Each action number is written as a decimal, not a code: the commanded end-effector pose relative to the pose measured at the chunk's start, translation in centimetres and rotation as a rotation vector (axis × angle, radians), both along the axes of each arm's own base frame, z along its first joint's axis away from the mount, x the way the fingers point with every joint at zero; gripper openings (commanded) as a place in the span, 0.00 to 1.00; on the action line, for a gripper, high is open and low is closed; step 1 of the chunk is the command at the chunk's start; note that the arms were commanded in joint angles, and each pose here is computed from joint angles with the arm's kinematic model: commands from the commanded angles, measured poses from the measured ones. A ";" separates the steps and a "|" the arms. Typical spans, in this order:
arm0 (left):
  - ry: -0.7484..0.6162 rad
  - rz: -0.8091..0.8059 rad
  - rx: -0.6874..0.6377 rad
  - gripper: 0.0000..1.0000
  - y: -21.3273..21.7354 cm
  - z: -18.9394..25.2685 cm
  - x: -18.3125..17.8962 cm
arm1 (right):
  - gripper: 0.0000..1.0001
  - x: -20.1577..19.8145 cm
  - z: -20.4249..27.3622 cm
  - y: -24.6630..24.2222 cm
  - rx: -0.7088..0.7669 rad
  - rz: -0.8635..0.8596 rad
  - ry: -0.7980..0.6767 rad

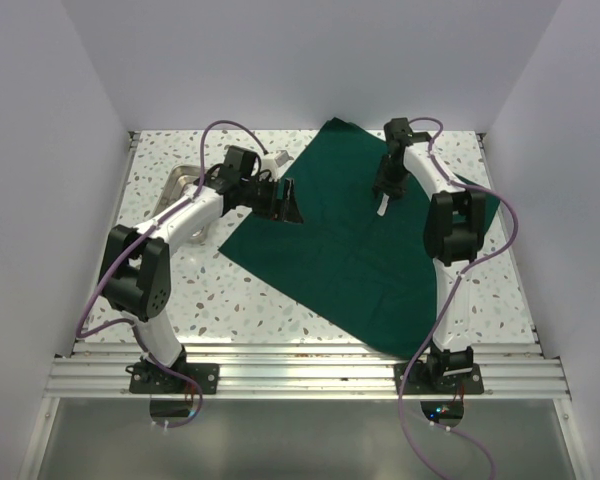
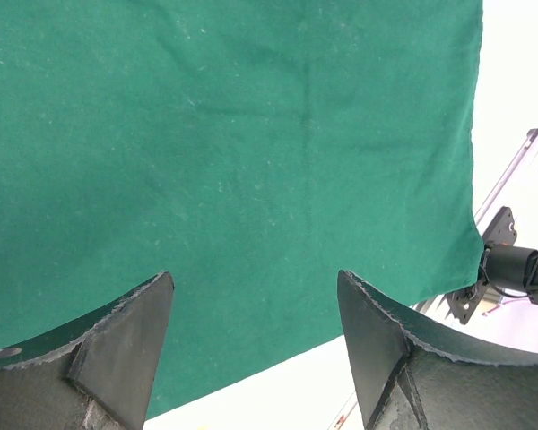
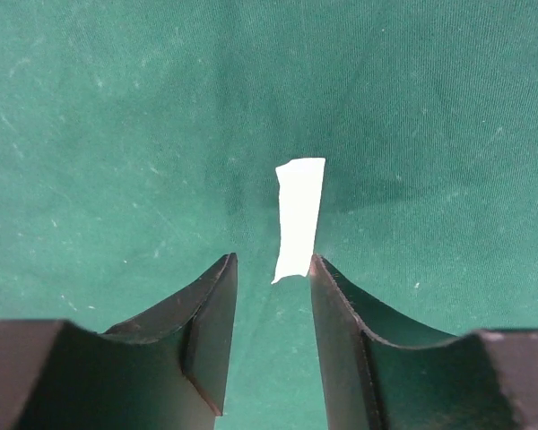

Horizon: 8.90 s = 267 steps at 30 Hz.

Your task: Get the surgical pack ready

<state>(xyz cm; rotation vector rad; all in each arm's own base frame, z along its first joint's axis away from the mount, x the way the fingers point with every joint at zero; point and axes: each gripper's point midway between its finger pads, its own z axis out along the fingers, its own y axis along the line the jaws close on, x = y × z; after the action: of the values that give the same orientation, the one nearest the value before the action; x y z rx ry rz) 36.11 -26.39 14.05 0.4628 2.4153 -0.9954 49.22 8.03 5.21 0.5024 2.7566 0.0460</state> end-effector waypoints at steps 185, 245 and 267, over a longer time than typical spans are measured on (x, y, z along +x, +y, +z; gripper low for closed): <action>-0.329 -0.072 0.092 0.66 -4.7 2.7 -0.5 | 0.00 -14.3 12.5 19.3 0.623 -0.246 0.201; 0.034 0.732 0.195 0.00 26.4 -2.5 6.3 | 0.68 -12.5 9.7 8.8 0.248 0.158 0.112; 0.047 0.959 0.560 0.80 36.4 -2.2 7.4 | 0.17 -2.5 1.6 13.1 0.097 0.230 -0.001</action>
<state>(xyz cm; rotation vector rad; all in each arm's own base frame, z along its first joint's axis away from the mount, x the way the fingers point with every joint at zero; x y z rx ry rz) 42.87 5.99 9.05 -0.5098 2.5199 -0.1253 43.55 22.08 6.49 0.1730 2.9191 0.3247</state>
